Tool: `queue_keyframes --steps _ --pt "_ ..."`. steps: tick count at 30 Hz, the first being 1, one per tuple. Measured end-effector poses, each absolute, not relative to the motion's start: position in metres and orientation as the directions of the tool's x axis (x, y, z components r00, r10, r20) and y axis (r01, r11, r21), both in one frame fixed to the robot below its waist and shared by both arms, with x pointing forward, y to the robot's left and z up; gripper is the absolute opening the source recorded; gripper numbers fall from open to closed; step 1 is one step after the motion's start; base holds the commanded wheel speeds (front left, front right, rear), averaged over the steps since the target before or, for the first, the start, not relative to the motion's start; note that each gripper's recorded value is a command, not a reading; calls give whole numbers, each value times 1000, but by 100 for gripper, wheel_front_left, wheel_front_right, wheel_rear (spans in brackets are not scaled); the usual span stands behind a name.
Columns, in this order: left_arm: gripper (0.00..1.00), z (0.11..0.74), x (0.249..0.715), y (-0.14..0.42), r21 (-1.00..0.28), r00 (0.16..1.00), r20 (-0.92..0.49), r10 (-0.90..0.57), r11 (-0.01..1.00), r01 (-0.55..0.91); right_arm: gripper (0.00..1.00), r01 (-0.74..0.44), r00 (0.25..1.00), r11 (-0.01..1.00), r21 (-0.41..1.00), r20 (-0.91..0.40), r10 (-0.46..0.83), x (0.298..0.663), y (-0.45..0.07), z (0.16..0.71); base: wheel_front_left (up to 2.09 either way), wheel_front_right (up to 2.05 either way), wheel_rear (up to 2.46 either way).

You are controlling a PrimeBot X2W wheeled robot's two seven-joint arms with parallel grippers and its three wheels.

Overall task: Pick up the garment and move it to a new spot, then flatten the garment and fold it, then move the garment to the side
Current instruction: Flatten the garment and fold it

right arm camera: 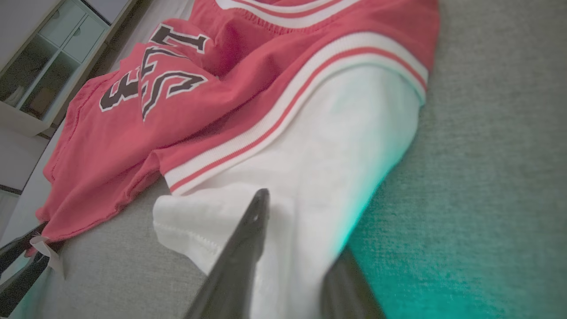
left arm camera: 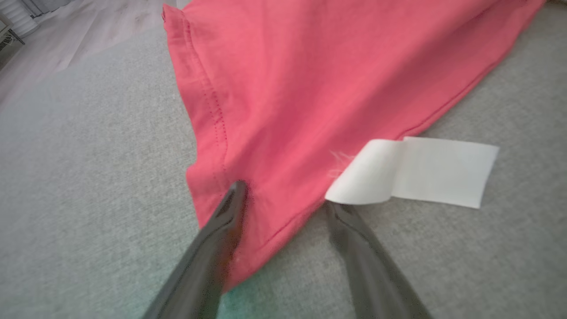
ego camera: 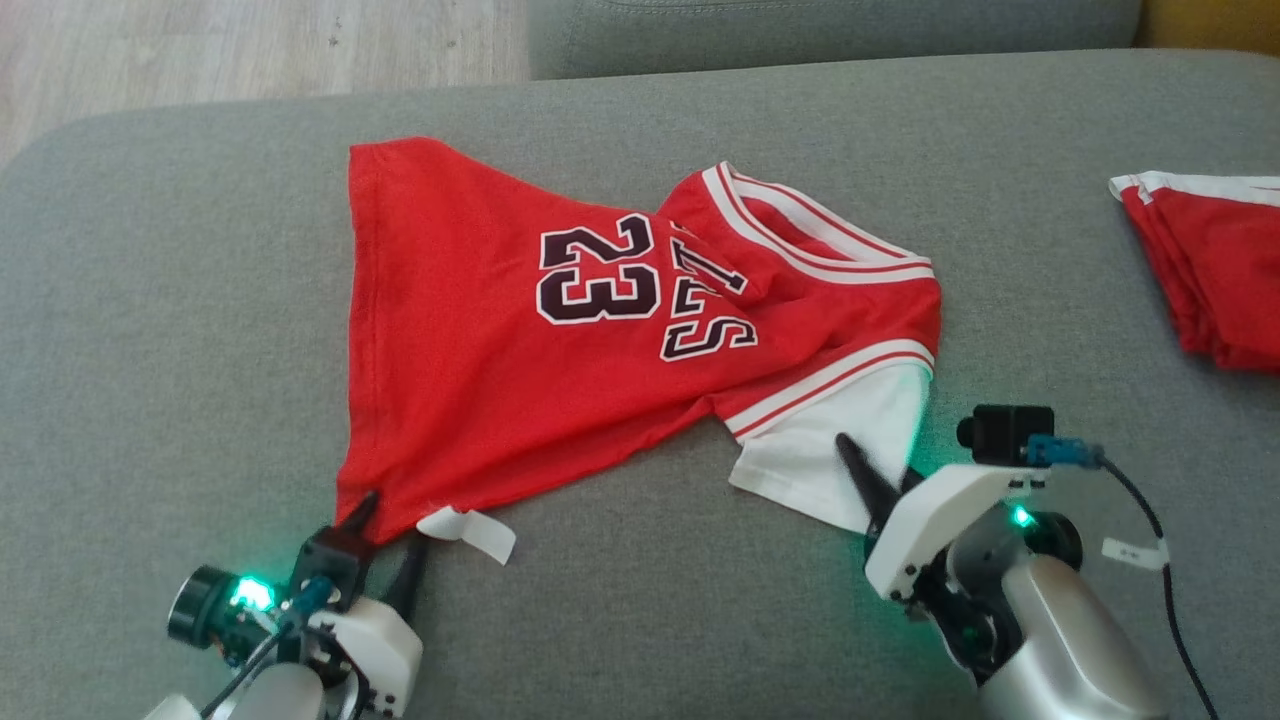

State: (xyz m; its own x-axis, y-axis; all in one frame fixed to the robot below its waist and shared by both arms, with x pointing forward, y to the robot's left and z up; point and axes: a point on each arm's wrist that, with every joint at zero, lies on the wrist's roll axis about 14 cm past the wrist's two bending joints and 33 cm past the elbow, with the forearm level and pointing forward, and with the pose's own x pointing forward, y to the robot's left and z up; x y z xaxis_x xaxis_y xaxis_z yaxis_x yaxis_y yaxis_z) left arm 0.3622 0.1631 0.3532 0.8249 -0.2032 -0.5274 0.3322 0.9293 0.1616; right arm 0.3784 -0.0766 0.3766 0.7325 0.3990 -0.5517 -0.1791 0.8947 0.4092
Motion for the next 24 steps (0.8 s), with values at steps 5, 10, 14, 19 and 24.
queue_keyframes --steps 5,10,14,19,24 --pt "0 356 367 166 154 827 -525 -199 934 322 0 -163 761 864 476 -497 417 391 -73 393 0 0 0" --pt "0 369 371 163 105 855 -472 -213 950 295 0 -184 838 821 541 -350 419 411 -78 444 0 0 0" --pt "0 425 385 147 35 918 -293 -267 956 290 0 -249 912 777 578 -129 388 422 -106 530 0 0 0" --pt "0 515 386 120 -48 925 -84 -369 929 367 0 -287 943 766 575 29 332 401 -150 599 0 0 0" --pt "0 617 362 88 -54 848 126 -515 850 524 0 -369 929 773 516 182 322 374 -174 669 0 0 0"
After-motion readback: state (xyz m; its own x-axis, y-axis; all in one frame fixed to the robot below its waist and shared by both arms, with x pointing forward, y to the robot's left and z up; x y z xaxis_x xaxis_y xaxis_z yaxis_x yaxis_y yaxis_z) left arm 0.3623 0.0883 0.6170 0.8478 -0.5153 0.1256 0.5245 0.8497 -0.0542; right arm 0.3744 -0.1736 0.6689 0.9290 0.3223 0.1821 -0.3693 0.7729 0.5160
